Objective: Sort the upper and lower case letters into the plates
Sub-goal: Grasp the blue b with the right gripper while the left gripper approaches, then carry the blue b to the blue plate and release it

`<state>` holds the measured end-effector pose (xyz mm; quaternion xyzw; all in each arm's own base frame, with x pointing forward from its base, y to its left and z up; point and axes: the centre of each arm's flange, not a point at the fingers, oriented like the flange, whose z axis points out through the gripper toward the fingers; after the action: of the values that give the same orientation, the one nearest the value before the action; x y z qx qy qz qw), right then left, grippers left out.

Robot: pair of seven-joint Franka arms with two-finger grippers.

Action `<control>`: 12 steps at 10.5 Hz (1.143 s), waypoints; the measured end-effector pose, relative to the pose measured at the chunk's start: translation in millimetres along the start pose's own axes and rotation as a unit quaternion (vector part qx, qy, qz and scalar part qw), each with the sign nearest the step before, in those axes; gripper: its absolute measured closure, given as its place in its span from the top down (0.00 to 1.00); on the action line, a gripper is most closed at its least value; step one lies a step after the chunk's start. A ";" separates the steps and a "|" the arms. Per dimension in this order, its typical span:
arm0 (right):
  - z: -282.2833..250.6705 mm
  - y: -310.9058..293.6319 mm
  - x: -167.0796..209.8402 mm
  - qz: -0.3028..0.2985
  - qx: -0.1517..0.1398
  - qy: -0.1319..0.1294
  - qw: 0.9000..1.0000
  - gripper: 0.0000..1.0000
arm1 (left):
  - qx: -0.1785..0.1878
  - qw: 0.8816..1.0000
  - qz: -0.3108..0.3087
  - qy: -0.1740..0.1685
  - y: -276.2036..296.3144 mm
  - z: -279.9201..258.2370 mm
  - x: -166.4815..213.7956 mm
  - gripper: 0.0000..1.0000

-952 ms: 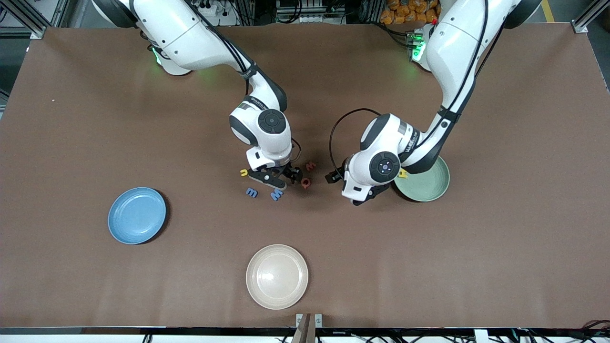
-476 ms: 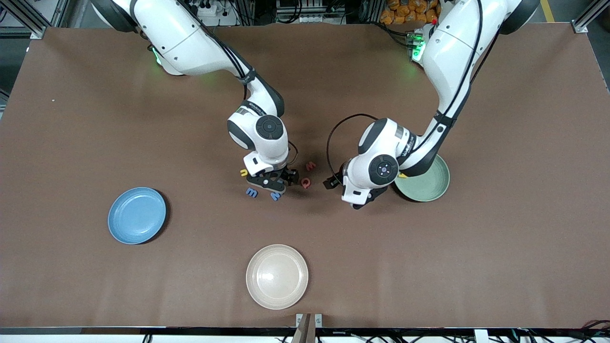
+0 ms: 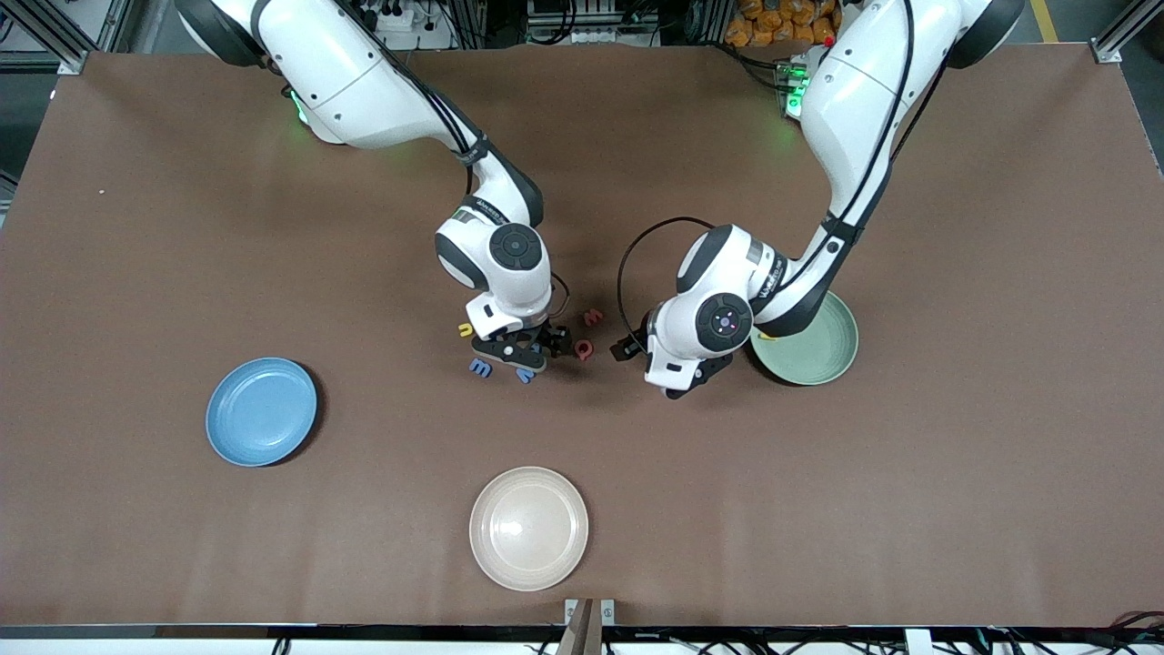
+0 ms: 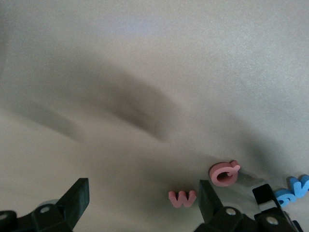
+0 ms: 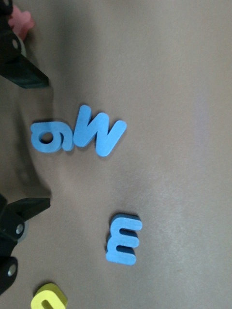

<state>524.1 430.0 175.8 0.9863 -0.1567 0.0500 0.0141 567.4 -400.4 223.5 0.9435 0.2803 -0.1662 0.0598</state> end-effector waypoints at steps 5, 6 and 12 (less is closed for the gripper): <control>1.4 0.6 2.3 -0.002 -0.001 0.003 1.000 0.85 | 0.002 1.000 0.003 -0.002 2.6 5.6 -2.7 1.00; 1.0 0.0 2.1 -0.006 -0.001 0.006 1.000 0.73 | 0.002 1.000 0.003 -0.001 3.2 6.7 -2.7 1.00; -4.5 -2.6 7.2 -0.010 0.002 0.017 1.000 0.27 | -0.009 1.000 0.009 0.005 9.7 11.1 -8.6 1.00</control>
<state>531.3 430.4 181.0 0.9868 -0.1467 0.0667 0.0150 562.8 -415.2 216.4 0.9461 0.2737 -0.1590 0.0680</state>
